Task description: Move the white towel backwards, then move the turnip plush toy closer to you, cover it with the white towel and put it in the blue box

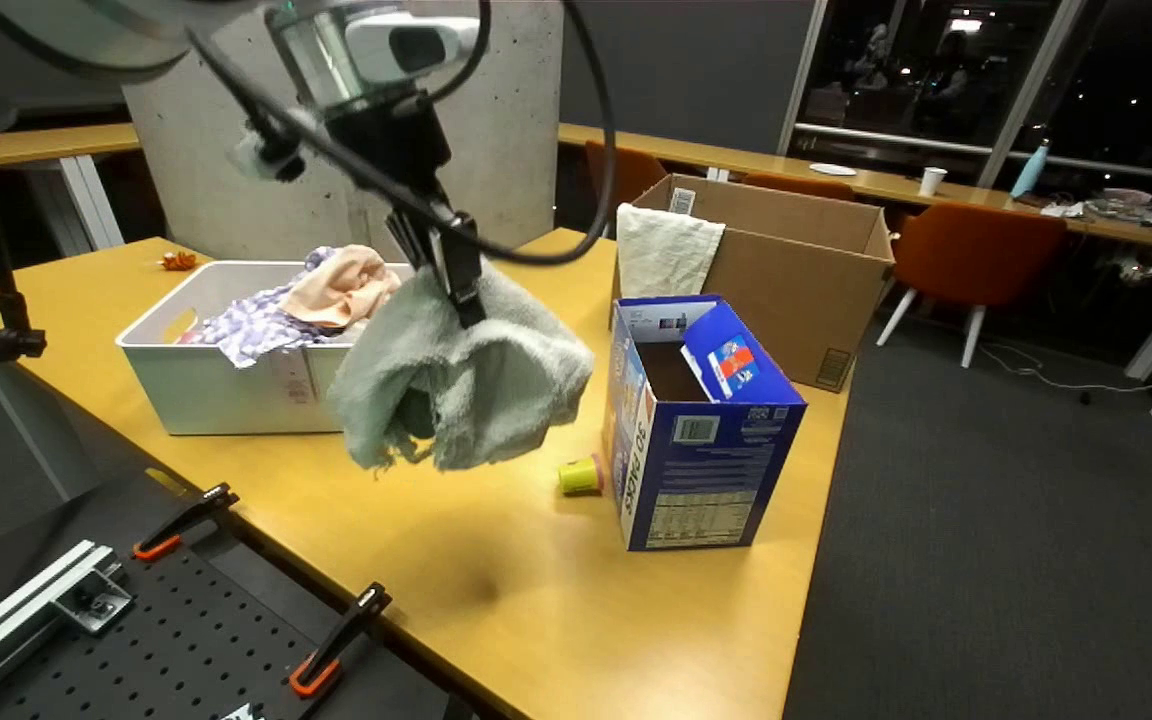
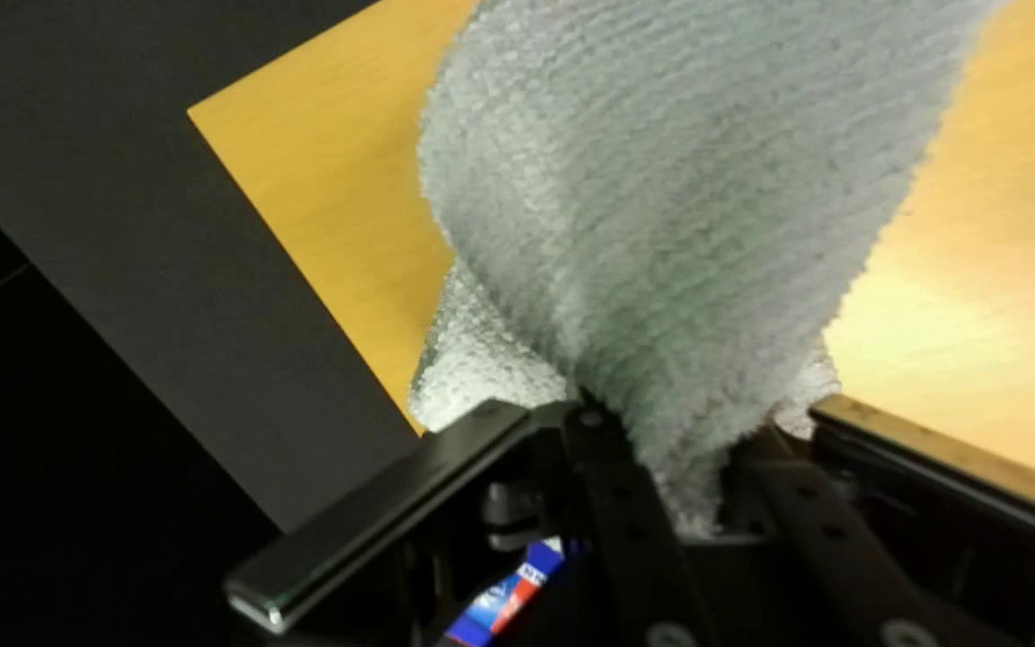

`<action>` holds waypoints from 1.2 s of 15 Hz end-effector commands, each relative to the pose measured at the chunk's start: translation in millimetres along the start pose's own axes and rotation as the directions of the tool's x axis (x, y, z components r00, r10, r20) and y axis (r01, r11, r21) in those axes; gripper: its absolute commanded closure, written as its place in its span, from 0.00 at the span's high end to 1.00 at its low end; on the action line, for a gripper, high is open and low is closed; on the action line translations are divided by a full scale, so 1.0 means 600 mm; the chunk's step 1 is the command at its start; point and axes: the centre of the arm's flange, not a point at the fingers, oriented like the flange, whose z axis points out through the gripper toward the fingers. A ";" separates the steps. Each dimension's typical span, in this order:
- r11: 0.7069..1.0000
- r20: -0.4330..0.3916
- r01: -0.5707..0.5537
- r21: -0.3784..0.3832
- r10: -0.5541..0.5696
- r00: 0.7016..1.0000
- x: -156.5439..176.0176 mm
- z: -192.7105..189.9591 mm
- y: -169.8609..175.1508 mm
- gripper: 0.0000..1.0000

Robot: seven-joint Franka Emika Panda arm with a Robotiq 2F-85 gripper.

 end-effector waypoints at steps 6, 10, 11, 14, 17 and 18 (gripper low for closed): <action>0.999 -0.112 0.028 -0.019 -0.030 0.993 0.218 -0.139 0.091 0.04; 0.999 -0.143 0.039 -0.028 -0.043 0.989 0.318 -0.132 0.100 0.04; 0.999 -0.145 0.045 -0.031 -0.049 0.988 0.341 -0.120 0.096 0.04; 0.998 -0.127 0.066 -0.016 -0.068 0.990 0.398 -0.054 0.076 0.04; 0.996 -0.087 0.093 0.017 -0.091 0.992 0.433 0.043 0.053 0.04; 0.995 -0.071 0.098 0.027 -0.096 0.993 0.438 0.070 0.046 0.04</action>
